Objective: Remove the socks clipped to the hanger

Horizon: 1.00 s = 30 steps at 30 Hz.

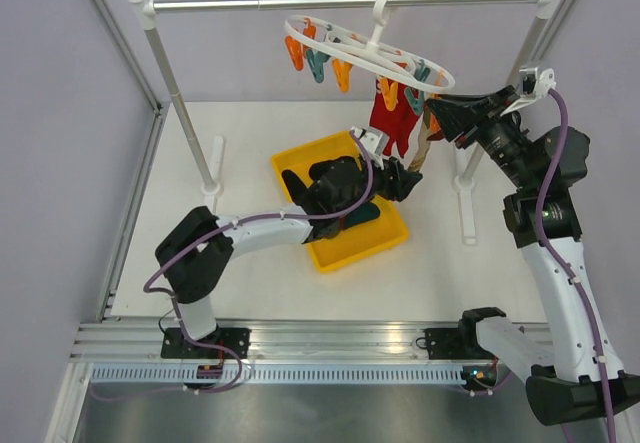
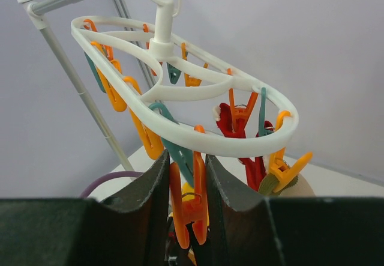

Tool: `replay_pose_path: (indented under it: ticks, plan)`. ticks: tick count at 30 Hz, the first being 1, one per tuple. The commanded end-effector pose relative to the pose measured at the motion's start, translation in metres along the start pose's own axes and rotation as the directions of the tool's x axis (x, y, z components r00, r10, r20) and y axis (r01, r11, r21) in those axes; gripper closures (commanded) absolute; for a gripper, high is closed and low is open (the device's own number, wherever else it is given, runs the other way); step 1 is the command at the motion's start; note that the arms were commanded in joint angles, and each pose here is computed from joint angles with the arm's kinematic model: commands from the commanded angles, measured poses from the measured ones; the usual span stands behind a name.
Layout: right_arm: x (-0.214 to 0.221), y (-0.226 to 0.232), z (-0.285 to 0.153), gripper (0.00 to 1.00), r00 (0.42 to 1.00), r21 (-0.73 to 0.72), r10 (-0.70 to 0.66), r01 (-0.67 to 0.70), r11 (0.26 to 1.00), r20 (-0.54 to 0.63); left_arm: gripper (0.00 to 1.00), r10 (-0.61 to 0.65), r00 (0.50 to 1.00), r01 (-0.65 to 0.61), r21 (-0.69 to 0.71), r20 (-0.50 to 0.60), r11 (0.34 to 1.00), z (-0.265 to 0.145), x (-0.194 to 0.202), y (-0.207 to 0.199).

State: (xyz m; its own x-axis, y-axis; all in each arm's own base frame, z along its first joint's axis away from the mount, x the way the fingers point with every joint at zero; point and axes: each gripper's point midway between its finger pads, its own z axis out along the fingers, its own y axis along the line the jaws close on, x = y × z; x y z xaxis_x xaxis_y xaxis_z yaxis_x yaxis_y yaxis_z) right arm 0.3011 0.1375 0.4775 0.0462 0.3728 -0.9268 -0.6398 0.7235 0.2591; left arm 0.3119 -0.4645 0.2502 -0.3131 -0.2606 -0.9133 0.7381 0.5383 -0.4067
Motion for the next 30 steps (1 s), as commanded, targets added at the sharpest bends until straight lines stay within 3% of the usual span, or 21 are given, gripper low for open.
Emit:
replay_pose_path:
  ticks: [1, 9, 18, 21, 22, 24, 25, 30]
  plan:
    - [-0.01, 0.01, -0.007, 0.91, 1.0, -0.009, -0.027, 0.027, 1.0, 0.01, 0.36, 0.066, 0.996, -0.063, -0.054, 0.053, 0.997, 0.023, -0.02, 0.002]
    - [-0.013, 0.013, -0.01, 0.91, 1.0, -0.009, -0.028, 0.028, 1.0, 0.011, 0.36, 0.11, 0.994, -0.105, -0.178, 0.017, 0.978, 0.051, 0.002, 0.029]
    - [-0.011, 0.014, -0.009, 0.92, 1.0, -0.015, -0.018, 0.018, 1.0, 0.003, 0.35, 0.152, 0.988, -0.146, -0.222, 0.009, 0.964, 0.068, 0.007, 0.04]
    - [-0.011, 0.013, -0.008, 0.92, 1.0, -0.014, -0.021, 0.021, 1.0, 0.002, 0.49, 0.147, 0.989, -0.14, -0.199, 0.019, 0.97, 0.069, 0.001, 0.033]
    - [-0.01, 0.012, -0.008, 0.92, 1.0, -0.013, -0.02, 0.02, 1.0, 0.001, 0.63, 0.142, 0.99, -0.135, -0.195, 0.022, 0.971, 0.068, -0.001, 0.031]
    - [-0.01, 0.01, -0.007, 0.91, 1.0, -0.008, -0.017, 0.017, 1.0, 0.0, 0.78, 0.139, 0.99, -0.131, -0.18, 0.034, 0.975, 0.065, -0.008, 0.025]
    - [-0.01, 0.011, -0.008, 0.91, 1.0, -0.008, -0.016, 0.016, 1.0, 0.002, 0.95, 0.137, 0.99, -0.13, -0.176, 0.031, 0.976, 0.063, -0.008, 0.024]
    - [-0.01, 0.005, -0.007, 0.84, 1.0, 0.024, -0.014, 0.014, 1.0, 0.009, 0.98, 0.123, 0.991, -0.117, -0.118, 0.046, 0.986, 0.047, -0.019, 0.006]
